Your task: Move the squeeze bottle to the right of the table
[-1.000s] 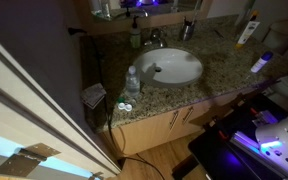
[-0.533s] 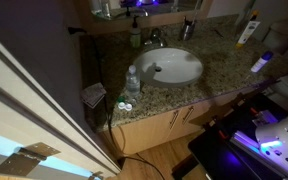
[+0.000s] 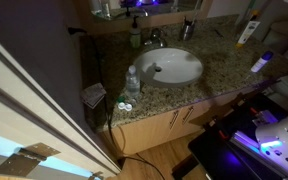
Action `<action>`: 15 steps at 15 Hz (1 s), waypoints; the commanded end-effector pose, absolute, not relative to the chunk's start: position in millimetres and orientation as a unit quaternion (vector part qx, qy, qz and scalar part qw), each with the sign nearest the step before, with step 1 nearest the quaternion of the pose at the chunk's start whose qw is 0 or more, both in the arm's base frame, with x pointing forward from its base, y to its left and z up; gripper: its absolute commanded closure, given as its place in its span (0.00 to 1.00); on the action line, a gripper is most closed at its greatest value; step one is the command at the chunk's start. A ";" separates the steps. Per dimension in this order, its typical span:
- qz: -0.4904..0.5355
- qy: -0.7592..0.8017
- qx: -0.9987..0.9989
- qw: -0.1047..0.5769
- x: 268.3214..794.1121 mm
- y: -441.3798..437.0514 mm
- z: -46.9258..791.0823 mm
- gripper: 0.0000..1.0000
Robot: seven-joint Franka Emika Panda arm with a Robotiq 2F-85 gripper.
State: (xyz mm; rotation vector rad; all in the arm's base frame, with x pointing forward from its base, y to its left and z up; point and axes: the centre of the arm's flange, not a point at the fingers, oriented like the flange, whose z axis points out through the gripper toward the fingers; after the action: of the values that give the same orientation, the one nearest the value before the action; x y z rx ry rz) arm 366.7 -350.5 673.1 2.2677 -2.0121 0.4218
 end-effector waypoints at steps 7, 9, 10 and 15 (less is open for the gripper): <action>0.106 -0.712 0.692 0.044 337.1 -388.0 642.8 0.99; 0.105 -0.732 0.671 0.050 343.7 -396.7 616.5 0.99; 0.103 -0.744 0.658 0.050 345.2 -402.0 606.5 0.99; 0.092 -0.799 0.590 0.071 356.1 -434.9 544.2 0.99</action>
State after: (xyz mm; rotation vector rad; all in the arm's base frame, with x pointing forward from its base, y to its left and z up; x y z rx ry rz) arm 352.1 -419.9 576.0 1.8727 -2.3428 0.3154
